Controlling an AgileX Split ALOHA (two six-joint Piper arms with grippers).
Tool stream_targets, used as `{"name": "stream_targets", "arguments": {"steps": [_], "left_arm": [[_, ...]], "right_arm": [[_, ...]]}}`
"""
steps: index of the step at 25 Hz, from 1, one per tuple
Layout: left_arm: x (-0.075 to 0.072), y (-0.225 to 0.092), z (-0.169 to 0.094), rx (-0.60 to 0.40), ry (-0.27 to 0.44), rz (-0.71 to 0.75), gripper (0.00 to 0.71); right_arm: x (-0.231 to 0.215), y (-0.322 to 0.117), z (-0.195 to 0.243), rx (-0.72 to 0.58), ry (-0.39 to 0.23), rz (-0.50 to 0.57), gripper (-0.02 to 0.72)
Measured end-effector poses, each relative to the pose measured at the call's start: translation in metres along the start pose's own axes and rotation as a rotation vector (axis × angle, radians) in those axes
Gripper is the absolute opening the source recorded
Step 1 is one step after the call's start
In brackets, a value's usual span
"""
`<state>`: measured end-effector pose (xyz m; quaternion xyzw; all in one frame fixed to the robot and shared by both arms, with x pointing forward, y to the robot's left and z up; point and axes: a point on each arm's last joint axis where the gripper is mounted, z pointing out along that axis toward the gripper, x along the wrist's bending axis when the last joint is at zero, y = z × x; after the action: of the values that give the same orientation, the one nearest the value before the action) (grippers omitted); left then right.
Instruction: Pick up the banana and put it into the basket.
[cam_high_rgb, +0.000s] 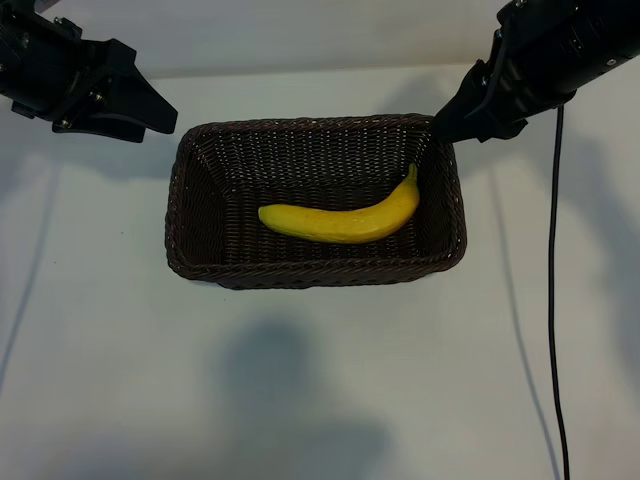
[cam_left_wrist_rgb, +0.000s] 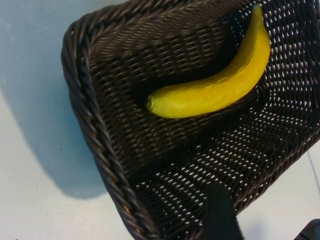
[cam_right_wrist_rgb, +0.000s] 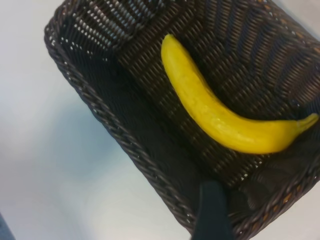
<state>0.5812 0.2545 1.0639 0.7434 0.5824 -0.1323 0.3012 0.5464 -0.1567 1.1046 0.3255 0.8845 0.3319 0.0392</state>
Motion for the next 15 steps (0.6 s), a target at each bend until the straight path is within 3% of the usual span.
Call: {"name": "stream_targets", "arguments": {"steps": [15], "left_arm": [[-0.0005,-0.0011,0.0000,0.012,-0.006,0.000,0.507]], "right_arm": [[0.0028,-0.0066,-0.0019,0.056,0.063,-0.126,0.526]]}}
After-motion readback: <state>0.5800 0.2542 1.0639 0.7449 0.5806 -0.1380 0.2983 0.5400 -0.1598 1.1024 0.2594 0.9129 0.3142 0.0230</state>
